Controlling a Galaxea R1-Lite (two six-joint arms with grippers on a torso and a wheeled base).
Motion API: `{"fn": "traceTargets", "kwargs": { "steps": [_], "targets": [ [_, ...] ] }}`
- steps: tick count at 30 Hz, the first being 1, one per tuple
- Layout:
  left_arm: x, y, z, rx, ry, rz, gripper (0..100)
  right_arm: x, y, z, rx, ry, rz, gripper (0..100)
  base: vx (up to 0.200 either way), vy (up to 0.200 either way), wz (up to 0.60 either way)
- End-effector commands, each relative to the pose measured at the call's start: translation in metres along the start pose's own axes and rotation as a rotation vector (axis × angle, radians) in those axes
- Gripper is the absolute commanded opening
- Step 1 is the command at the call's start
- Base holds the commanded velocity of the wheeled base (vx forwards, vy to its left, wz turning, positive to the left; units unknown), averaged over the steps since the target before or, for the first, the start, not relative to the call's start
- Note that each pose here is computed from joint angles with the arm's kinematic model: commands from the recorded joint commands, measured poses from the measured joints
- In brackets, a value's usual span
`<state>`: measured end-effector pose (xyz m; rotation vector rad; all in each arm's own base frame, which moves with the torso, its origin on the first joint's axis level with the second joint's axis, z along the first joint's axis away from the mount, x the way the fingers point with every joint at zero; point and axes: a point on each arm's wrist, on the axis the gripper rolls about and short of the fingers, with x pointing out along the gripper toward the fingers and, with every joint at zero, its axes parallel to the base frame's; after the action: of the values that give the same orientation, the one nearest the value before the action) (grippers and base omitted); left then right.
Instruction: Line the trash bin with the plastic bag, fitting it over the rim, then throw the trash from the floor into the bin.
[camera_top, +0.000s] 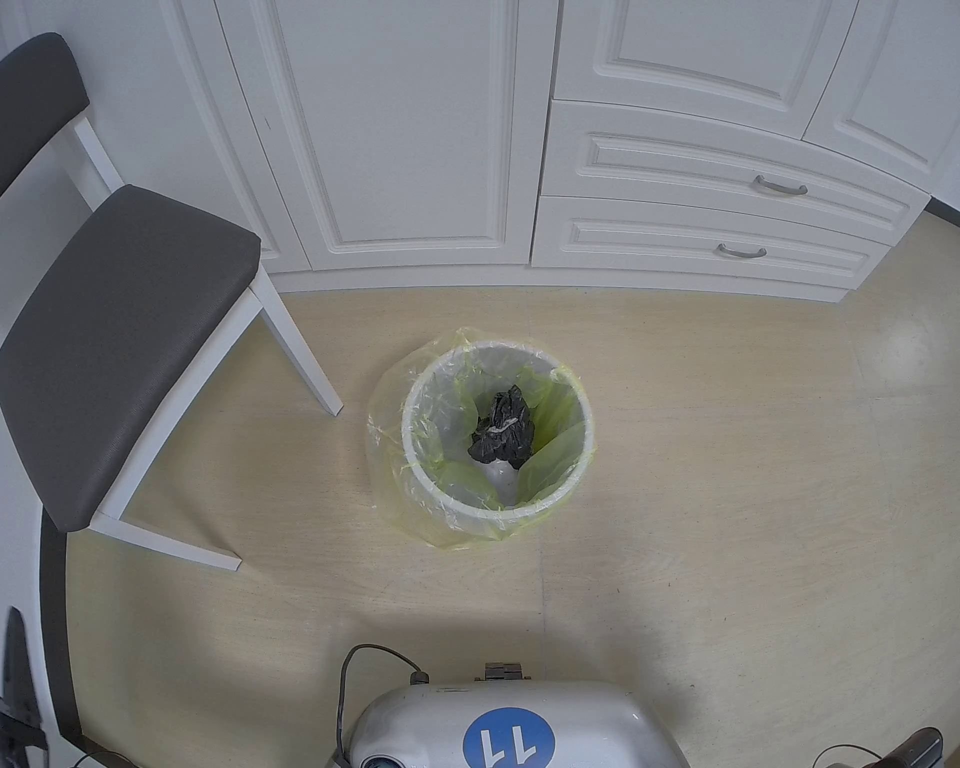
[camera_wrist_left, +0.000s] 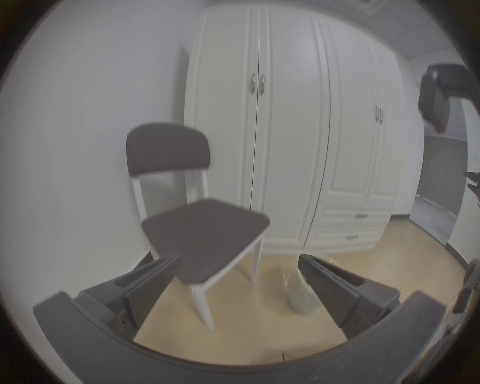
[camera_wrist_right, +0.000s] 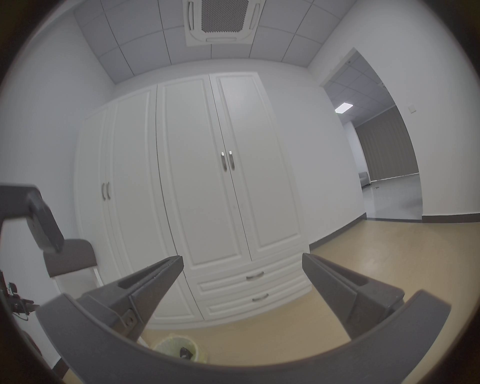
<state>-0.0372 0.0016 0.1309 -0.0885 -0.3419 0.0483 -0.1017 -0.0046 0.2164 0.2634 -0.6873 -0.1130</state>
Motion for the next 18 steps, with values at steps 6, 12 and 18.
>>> {"fn": "traceTargets", "kwargs": {
  "steps": [6, 12, 18],
  "targets": [
    [-0.004, 0.004, -0.053, 0.024, 0.325, -0.004, 100, -0.001, -0.019, -0.089, -0.053, 0.166, -0.041, 100, 0.000, 0.000, 0.00],
    [-0.005, 0.004, -0.053, 0.033, 0.337, -0.016, 100, -0.006, -0.025, -0.115, -0.164, 0.262, -0.034, 100, 0.000, 0.000, 0.00],
    [-0.004, 0.004, -0.054, 0.037, 0.328, -0.019, 100, -0.010, -0.027, -0.128, -0.175, 0.352, 0.035, 100, 0.000, 0.000, 0.00]
  ]
}}
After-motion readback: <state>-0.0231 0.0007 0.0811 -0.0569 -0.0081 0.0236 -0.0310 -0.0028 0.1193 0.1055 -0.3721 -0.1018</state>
